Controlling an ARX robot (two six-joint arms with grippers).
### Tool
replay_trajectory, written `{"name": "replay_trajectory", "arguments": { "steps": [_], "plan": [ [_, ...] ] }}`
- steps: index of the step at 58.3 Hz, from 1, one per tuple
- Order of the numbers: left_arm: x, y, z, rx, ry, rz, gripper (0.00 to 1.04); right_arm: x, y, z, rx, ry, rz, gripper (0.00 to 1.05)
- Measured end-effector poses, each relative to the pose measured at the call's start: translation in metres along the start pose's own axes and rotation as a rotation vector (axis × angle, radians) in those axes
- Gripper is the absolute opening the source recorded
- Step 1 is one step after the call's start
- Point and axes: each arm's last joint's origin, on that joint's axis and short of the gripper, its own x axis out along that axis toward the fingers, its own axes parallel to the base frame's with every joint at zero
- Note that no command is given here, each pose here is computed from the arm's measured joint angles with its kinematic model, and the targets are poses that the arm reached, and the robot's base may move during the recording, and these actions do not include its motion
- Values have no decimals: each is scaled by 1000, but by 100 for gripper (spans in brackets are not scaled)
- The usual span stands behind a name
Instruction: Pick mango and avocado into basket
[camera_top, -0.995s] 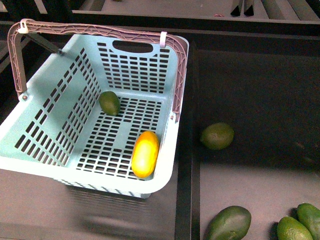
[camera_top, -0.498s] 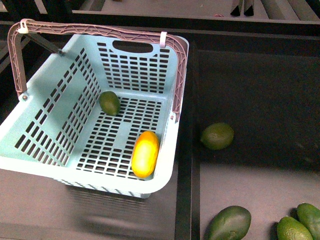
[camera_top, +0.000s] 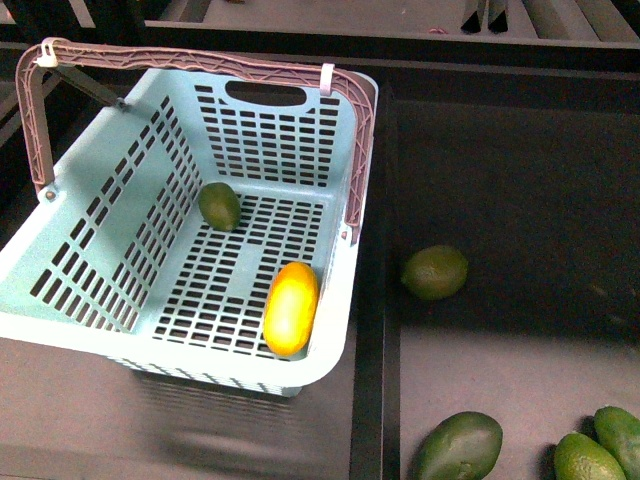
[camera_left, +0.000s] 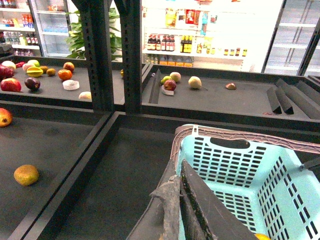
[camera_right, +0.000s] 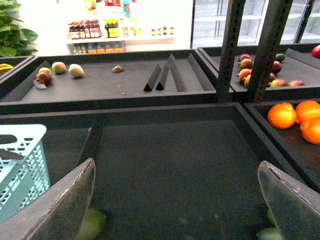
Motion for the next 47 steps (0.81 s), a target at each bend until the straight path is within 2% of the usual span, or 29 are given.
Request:
{"name": "replay_trajectory", "arguments": {
  "steps": [24, 31, 37, 44, 46, 47],
  "plan": [
    [0, 0, 0, 0, 0, 0, 3, 0, 0, 0, 0, 0, 0, 96],
    [0, 0, 0, 0, 0, 0, 28, 0, 0, 0, 0, 0, 0, 96],
    [0, 0, 0, 0, 0, 0, 60, 0, 0, 0, 0, 0, 0, 96],
    [0, 0, 0, 0, 0, 0, 92, 0, 0, 0, 0, 0, 0, 96],
    [0, 0, 0, 1, 0, 0, 98, 0, 0, 0, 0, 0, 0, 96],
    [0, 0, 0, 2, 0, 0, 97, 0, 0, 0, 0, 0, 0, 96]
  ]
}}
